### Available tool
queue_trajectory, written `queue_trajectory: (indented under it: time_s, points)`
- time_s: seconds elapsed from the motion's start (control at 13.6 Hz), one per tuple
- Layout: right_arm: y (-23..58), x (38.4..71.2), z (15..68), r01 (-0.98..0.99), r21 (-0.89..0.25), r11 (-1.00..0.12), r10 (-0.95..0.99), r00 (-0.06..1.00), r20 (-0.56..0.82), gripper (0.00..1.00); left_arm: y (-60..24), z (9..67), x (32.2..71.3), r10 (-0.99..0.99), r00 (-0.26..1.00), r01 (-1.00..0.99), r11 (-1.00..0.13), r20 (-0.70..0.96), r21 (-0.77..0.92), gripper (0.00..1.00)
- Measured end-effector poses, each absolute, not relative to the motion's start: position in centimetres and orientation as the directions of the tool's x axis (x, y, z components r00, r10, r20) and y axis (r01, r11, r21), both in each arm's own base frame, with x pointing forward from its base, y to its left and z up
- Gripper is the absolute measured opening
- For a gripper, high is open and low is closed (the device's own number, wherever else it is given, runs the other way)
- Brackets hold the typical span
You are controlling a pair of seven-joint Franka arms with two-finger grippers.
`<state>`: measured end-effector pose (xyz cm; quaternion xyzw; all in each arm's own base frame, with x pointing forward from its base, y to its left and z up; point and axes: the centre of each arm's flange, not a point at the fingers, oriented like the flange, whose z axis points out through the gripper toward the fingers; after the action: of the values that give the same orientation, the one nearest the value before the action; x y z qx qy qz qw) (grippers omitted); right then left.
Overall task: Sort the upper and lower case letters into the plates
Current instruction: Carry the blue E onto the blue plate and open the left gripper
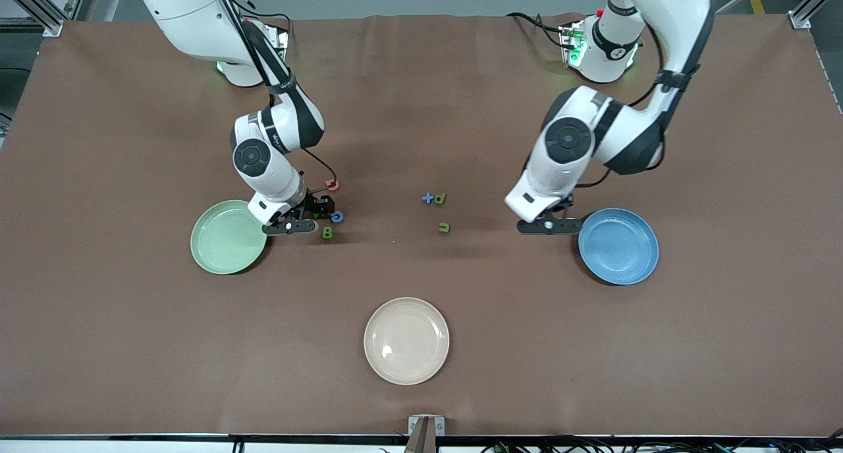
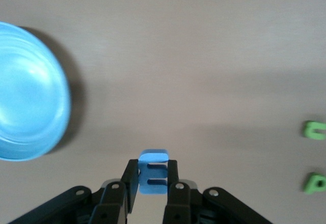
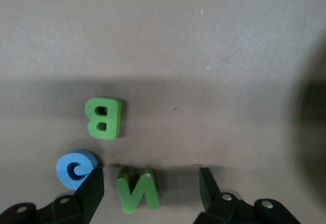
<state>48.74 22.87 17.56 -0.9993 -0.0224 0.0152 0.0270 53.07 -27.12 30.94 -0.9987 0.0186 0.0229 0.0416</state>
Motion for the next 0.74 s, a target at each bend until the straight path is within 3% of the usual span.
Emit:
queue_trajectory:
  time_s: [0.29,0.44,0.74]
  points:
    - [23.4,48.3,17.4,0.043,-0.053,-0.998,0.045,0.998,-0.033,0.81,-18.6,29.9,53.7,-0.057,0.993,-0.067,-0.993,-0.100,-0.096,0.27]
    - [23.6,48.3,17.5,0.048,-0.054,-0.997,0.050,0.998,-0.031,0.75,-14.3,29.4,54.3,-0.065,0.991,-0.077,-0.993,-0.120,-0.091,0.27]
    - [23.6,48.3,17.5,0.091,-0.055,-0.994,0.092,0.995,-0.024,0.76,-7.0,28.6,55.2,-0.087,0.986,-0.098,-0.993,-0.143,-0.071,0.27]
